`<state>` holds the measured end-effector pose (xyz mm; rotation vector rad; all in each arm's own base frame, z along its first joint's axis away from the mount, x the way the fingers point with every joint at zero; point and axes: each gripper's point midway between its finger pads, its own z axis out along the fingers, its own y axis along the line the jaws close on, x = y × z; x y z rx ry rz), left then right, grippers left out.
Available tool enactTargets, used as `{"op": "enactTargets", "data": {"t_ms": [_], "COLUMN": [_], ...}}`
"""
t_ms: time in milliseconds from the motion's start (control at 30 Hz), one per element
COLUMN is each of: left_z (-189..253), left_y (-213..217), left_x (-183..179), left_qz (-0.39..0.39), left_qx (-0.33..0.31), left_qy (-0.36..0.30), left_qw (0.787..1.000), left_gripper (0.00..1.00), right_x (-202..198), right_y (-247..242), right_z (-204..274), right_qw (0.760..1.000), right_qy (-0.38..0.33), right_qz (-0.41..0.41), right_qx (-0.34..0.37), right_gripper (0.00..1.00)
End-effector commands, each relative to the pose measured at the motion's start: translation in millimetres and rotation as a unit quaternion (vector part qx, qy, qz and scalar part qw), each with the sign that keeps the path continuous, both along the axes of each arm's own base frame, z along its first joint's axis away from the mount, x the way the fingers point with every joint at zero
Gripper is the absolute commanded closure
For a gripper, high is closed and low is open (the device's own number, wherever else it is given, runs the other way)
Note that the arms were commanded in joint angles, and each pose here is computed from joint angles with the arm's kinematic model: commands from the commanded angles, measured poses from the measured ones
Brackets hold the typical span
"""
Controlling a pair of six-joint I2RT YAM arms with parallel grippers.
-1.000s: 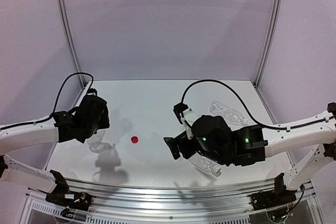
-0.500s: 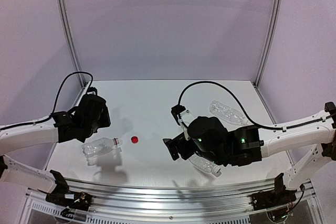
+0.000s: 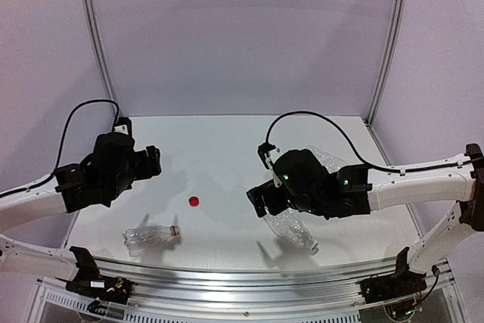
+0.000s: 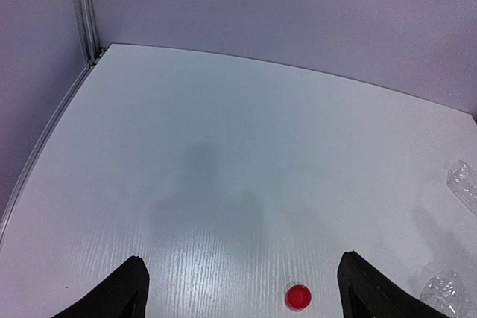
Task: Unscrew the bottle caps
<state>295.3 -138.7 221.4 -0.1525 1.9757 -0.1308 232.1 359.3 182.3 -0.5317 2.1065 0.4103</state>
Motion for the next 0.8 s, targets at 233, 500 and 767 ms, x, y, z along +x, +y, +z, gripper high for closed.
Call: {"op": "enactTargets", "data": {"t_ms": [233,500,767], "left_z": [16.9,32.8,39.5], "left_y": [-10.9,-13.0,-15.5], "left_x": [-18.3,-30.8,-35.5], "left_qz": [-0.055,-0.083,-0.098], "left_qx": [-0.012,-0.035,-0.044], "left_qy": [-0.008,-0.024,-0.031], "left_qw": [0.998,0.996,0.994], "left_gripper": [0.13,0.12,0.13], "right_x": [-7.3,-32.4,-38.8], "right_y": [-51.4,-83.2,-84.8], "right_z": [-72.9,-127.6,-146.6], "right_qw": [0.985,0.969,0.961], "right_qy": [0.151,0.237,0.26], "right_qz": [-0.015,-0.001,0.008], "right_qx": [-0.081,-0.069,-0.094], "right_gripper": [0.01,0.01,0.01]}}
